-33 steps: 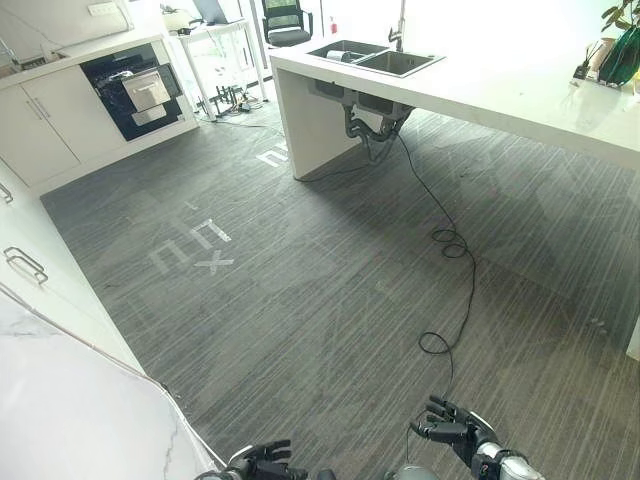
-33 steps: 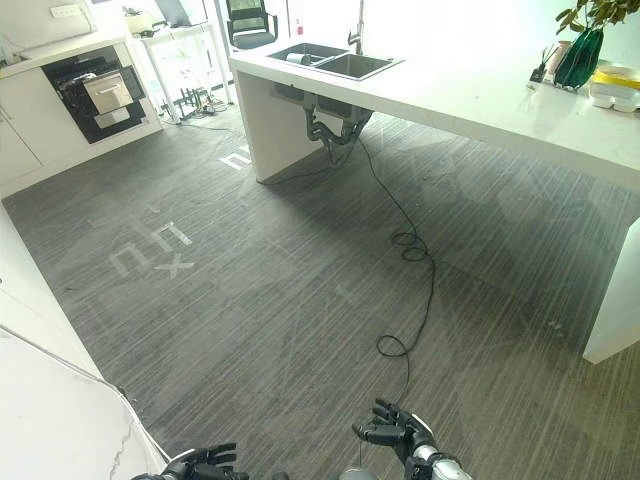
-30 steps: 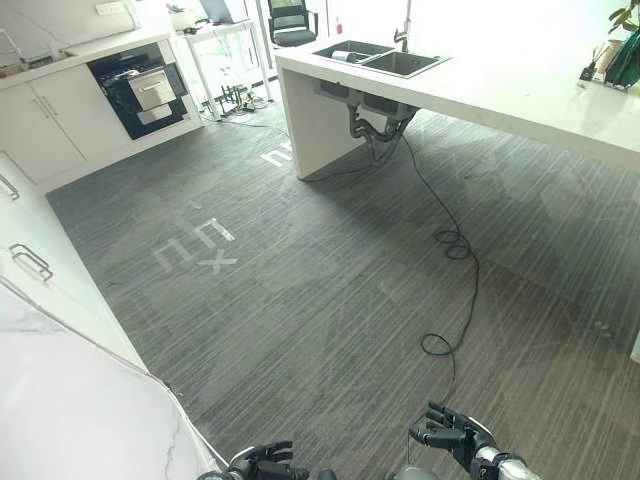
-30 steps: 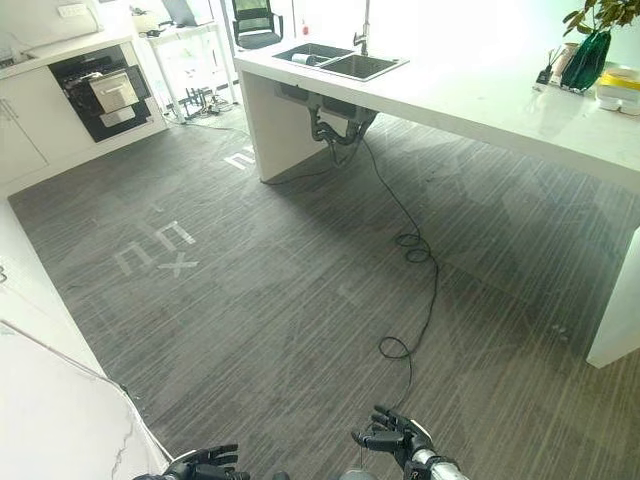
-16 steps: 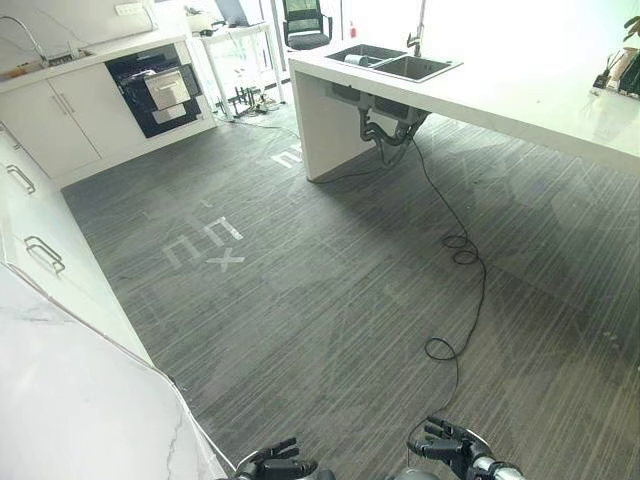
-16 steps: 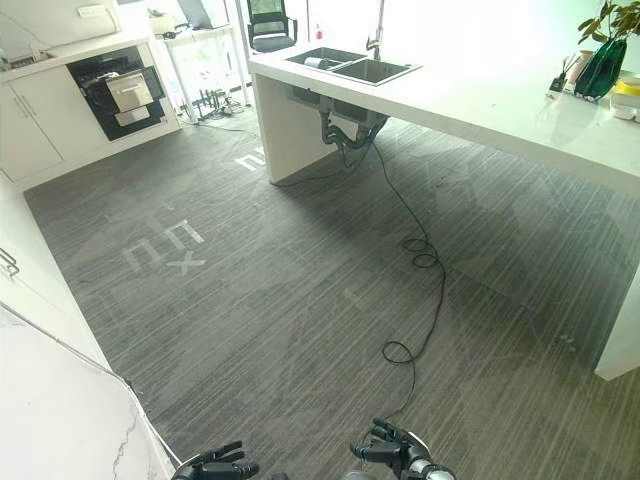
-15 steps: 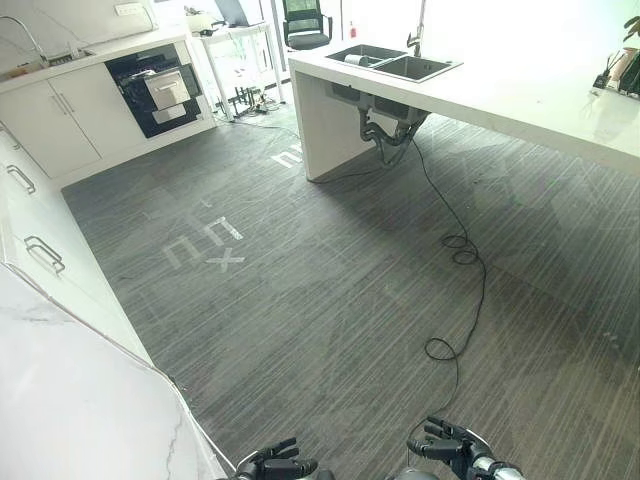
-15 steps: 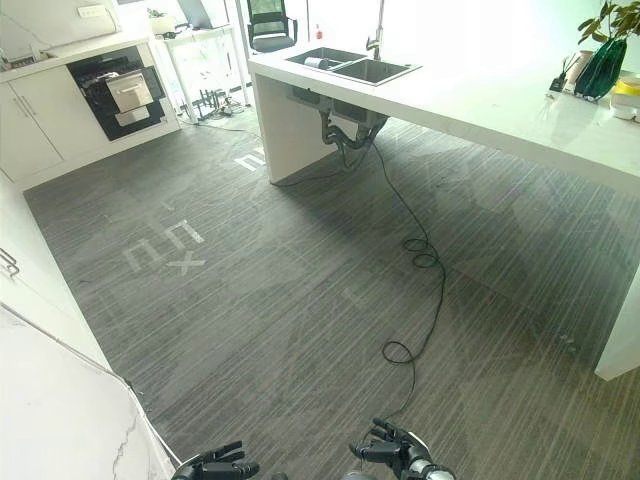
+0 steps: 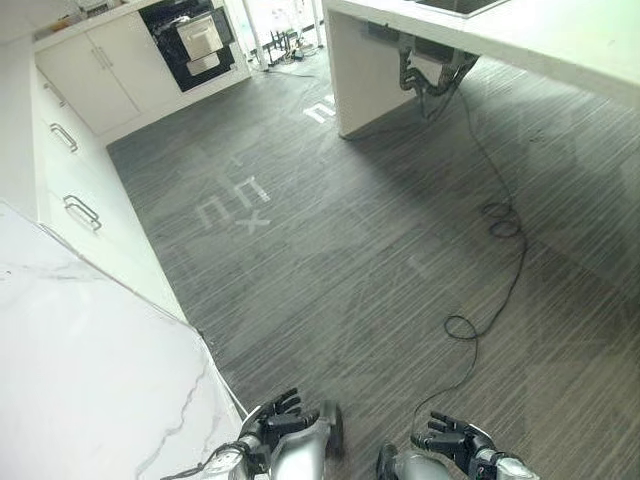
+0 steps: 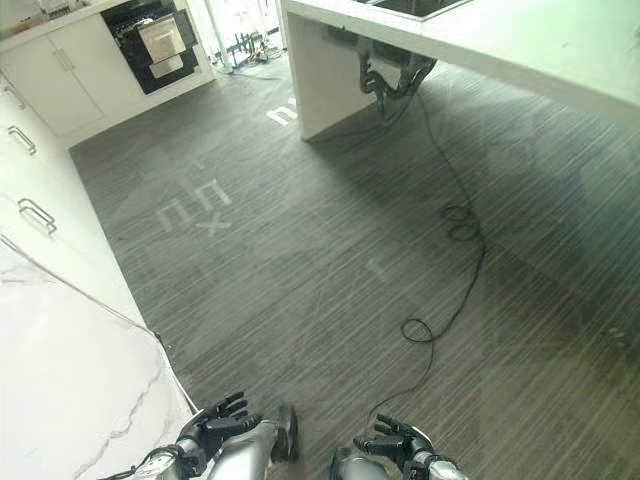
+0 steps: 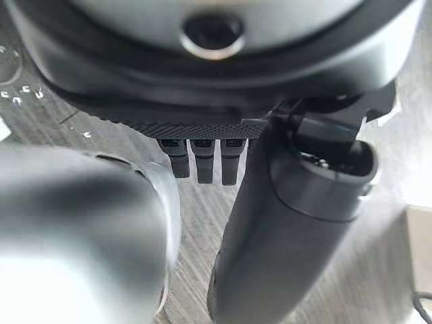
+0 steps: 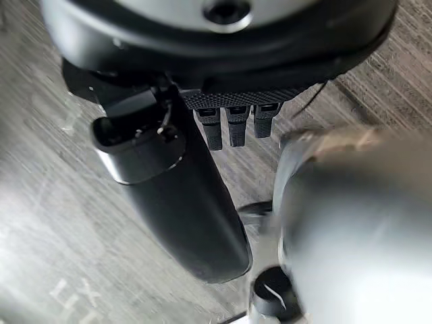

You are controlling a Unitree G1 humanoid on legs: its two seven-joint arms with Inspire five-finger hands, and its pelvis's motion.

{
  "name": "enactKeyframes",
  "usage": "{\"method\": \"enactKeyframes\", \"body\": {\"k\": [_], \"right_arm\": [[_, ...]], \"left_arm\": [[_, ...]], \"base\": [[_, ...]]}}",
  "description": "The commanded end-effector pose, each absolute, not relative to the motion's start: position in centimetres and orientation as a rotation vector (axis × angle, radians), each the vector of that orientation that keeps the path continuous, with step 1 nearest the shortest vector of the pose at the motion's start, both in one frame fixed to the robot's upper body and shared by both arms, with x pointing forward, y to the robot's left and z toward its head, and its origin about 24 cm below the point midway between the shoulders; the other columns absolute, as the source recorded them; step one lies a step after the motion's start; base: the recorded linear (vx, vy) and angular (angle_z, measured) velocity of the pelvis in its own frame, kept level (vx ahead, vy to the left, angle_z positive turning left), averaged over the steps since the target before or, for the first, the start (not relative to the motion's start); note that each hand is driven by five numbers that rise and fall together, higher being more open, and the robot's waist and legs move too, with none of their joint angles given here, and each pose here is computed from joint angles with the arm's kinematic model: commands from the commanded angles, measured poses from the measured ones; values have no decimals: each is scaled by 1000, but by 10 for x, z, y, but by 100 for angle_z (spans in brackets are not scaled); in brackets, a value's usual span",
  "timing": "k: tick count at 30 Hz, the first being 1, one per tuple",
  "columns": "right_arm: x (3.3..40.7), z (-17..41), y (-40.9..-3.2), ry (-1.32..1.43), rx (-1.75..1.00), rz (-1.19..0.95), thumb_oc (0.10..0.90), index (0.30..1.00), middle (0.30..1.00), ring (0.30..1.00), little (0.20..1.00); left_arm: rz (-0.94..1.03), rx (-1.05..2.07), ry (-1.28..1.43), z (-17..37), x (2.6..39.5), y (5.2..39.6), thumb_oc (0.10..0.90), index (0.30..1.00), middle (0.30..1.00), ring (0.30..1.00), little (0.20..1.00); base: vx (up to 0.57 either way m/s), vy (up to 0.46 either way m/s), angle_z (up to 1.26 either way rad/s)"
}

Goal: Place the dishes in the dishwasher.

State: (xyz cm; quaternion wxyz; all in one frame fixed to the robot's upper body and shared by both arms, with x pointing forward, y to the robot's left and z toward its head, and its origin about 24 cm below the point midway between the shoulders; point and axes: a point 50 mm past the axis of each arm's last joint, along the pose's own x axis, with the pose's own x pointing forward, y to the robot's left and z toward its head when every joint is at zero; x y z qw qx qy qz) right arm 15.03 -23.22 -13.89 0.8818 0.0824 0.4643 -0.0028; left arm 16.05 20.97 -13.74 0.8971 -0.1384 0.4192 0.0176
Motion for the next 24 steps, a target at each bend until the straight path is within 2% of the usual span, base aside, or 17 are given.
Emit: {"method": "enactKeyframes", "body": {"k": [1, 5, 9, 14, 17, 24], "right_arm": [[156, -134, -237, 923, 119, -19, 800, 900, 900, 900, 900], [153, -136, -241, 941, 174, -105, 800, 900, 900, 900, 900], [171, -129, -235, 867, 172, -85, 800, 900, 900, 900, 900], [177, -122, -240, 796, 185, -97, 800, 900, 900, 900, 900], [168, -123, -247, 775, 197, -111, 800, 900, 900, 900, 900], [155, -127, -255, 825, 209, -158, 800, 900, 900, 900, 900]], "left_arm": [[-24, -320, 1075, -155, 120, 203, 800, 900, 900, 900, 900], [-48, -218, 1172, -159, 114, 208, 800, 900, 900, 900, 900], [-25, -186, 1128, -152, 135, 215, 800, 900, 900, 900, 900], [-55, -168, 1051, -143, 154, 215, 800, 900, 900, 900, 900], [-103, -154, 1052, -146, 147, 210, 800, 900, 900, 900, 900], [-96, -175, 1104, -153, 134, 200, 800, 900, 900, 900, 900]], "base": [[426, 418, -37], [425, 390, -28], [332, 373, -19], [330, -15, 82], [579, -131, 96], [507, -161, 22]]}}
